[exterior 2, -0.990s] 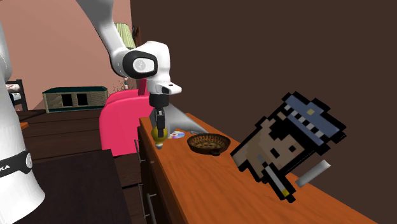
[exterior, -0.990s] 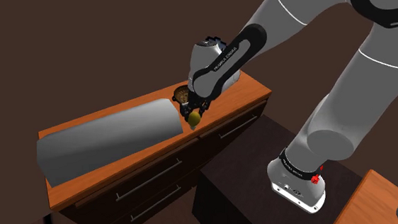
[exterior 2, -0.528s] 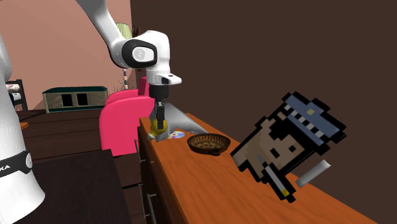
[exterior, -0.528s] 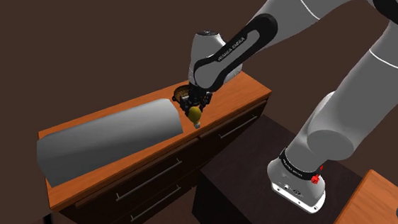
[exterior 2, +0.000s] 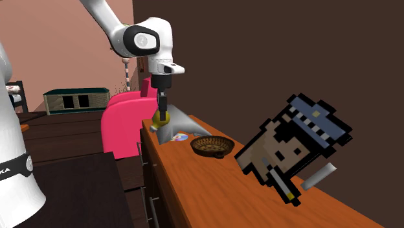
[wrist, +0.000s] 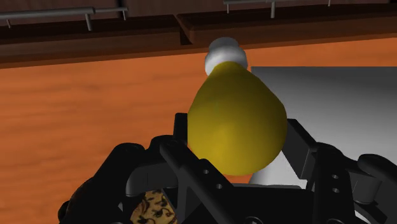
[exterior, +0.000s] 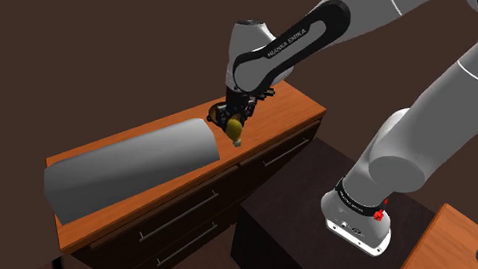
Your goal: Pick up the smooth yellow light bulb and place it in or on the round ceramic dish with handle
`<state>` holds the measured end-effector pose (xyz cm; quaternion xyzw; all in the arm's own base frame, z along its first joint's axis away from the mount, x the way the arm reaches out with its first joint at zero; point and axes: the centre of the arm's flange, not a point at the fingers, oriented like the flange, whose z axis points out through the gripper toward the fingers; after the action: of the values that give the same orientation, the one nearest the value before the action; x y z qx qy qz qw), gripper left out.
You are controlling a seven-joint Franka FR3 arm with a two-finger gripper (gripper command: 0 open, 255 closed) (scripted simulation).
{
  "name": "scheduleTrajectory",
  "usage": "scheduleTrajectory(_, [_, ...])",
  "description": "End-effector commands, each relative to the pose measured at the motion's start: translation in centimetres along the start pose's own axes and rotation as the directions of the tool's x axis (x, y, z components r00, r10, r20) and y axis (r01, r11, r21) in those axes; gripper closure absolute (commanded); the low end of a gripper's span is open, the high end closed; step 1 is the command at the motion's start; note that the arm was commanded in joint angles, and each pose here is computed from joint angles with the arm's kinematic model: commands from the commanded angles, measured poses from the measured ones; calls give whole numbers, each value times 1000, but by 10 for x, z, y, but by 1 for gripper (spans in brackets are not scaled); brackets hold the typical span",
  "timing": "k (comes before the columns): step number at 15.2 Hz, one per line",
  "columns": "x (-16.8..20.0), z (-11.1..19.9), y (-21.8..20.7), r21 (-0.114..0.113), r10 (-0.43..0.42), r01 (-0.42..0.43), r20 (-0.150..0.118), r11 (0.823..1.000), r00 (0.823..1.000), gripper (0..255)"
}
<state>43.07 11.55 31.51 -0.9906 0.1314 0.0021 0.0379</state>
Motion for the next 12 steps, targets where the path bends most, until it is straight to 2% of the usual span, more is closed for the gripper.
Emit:
scheduleTrajectory(1, [-1,-12,2,0,0,0,0,1000,1000,255])
scheduleTrajectory(7, [-2,-42,-1,0,0,0,0,1000,1000,255])
scheduleTrajectory(12, [59,-52,24,0,0,0,0,1000,1000,255])
